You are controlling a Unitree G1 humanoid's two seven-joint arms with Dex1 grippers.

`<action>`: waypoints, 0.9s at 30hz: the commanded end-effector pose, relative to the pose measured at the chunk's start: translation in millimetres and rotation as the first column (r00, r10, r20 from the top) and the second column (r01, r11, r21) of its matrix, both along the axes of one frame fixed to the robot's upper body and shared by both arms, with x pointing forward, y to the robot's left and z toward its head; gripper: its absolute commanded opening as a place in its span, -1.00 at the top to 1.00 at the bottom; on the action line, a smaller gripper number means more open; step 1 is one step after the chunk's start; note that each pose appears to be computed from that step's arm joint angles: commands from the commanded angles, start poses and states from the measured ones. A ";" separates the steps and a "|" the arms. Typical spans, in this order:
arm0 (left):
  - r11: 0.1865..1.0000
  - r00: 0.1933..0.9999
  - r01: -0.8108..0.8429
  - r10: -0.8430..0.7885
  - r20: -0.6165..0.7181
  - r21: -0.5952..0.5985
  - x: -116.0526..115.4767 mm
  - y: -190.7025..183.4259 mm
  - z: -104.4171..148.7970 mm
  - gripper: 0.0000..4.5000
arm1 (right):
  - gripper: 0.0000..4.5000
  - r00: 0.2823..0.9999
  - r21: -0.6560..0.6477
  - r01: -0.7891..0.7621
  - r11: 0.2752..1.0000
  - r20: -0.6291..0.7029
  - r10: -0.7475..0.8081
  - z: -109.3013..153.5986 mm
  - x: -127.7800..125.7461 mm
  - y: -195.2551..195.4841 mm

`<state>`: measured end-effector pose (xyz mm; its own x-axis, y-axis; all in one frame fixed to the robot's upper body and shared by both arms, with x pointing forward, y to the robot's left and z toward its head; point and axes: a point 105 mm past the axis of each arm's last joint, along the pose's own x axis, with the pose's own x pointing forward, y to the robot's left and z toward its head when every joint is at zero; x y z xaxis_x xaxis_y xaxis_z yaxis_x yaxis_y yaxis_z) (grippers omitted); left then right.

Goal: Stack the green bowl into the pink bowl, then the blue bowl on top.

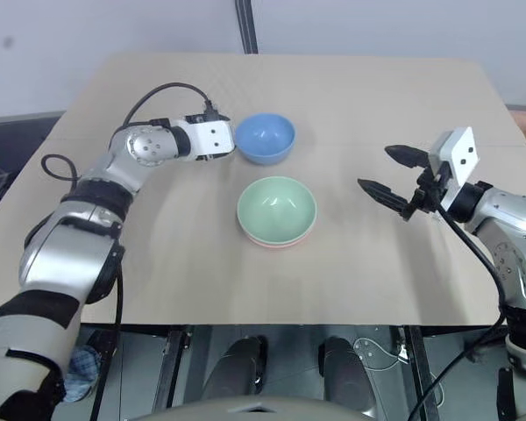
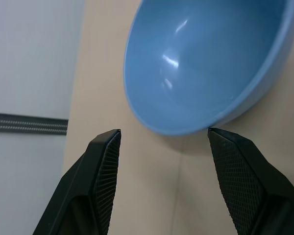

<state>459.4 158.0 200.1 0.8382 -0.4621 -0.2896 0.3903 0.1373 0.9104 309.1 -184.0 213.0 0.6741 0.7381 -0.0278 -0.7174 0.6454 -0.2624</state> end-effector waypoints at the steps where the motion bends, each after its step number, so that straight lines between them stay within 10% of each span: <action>1: 0.999 0.999 0.033 -0.034 0.037 0.023 2.4 -13.3 9.3 -0.33 | -0.88 0.998 -0.008 0.014 1.000 0.057 -0.014 14.8 -2.5 -3.1; 13: 0.988 0.987 0.133 -0.123 -0.107 0.084 -2.5 -50.5 -14.9 -0.33 | -0.88 0.998 -0.012 0.023 1.000 0.054 -0.022 13.2 -7.6 -4.7; 20: 0.984 0.978 0.163 -0.151 -0.142 0.073 -5.6 -56.7 -16.4 0.92 | -0.88 0.998 -0.011 0.029 1.000 0.051 -0.028 11.5 -8.7 -5.6; 27: 0.980 0.975 0.181 -0.168 -0.144 0.083 -8.3 -50.7 -14.9 0.97 | -0.88 0.999 -0.006 -0.005 1.000 0.049 0.005 11.8 -11.1 -2.9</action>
